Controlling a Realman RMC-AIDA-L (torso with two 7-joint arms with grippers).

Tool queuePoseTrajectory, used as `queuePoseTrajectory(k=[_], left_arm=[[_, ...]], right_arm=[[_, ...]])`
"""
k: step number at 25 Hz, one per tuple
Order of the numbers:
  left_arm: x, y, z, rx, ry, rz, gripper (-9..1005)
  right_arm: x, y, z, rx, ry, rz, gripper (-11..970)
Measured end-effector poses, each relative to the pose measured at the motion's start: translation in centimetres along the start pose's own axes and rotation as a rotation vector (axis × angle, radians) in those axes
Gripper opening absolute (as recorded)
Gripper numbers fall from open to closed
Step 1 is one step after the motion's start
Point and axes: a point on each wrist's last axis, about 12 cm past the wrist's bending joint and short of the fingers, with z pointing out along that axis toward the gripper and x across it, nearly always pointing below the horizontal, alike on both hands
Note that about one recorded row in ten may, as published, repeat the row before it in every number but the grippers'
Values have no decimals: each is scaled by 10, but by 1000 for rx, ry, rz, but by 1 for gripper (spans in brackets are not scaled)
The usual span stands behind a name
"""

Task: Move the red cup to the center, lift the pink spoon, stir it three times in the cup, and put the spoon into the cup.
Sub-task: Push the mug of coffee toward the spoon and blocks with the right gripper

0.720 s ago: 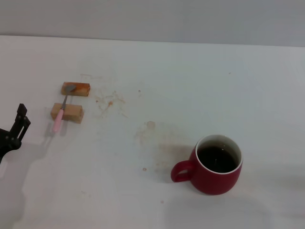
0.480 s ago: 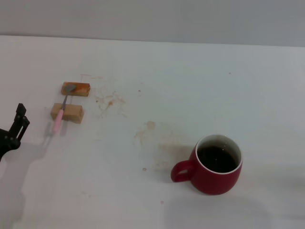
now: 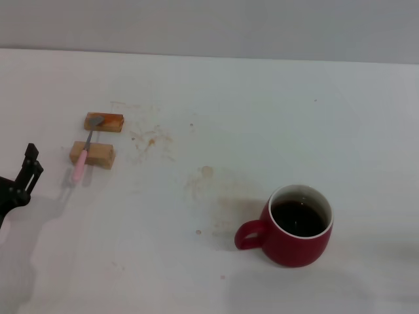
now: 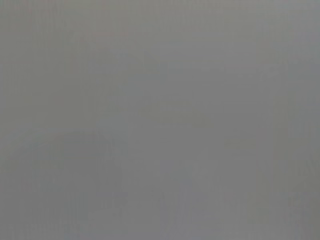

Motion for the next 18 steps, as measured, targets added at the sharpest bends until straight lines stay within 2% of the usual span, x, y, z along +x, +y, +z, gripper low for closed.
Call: queuePoseTrajectory(k=[5, 10, 18], left_arm=[[1, 0, -1, 0, 10, 0, 815], [2, 0, 1, 0, 22, -8, 815], [4, -1, 4, 3, 35, -9, 816]], right_arm=[[1, 3, -3, -15, 12, -26, 0], [3, 15, -11, -10, 32, -106, 0], [5, 36, -27, -75, 85, -51, 0]])
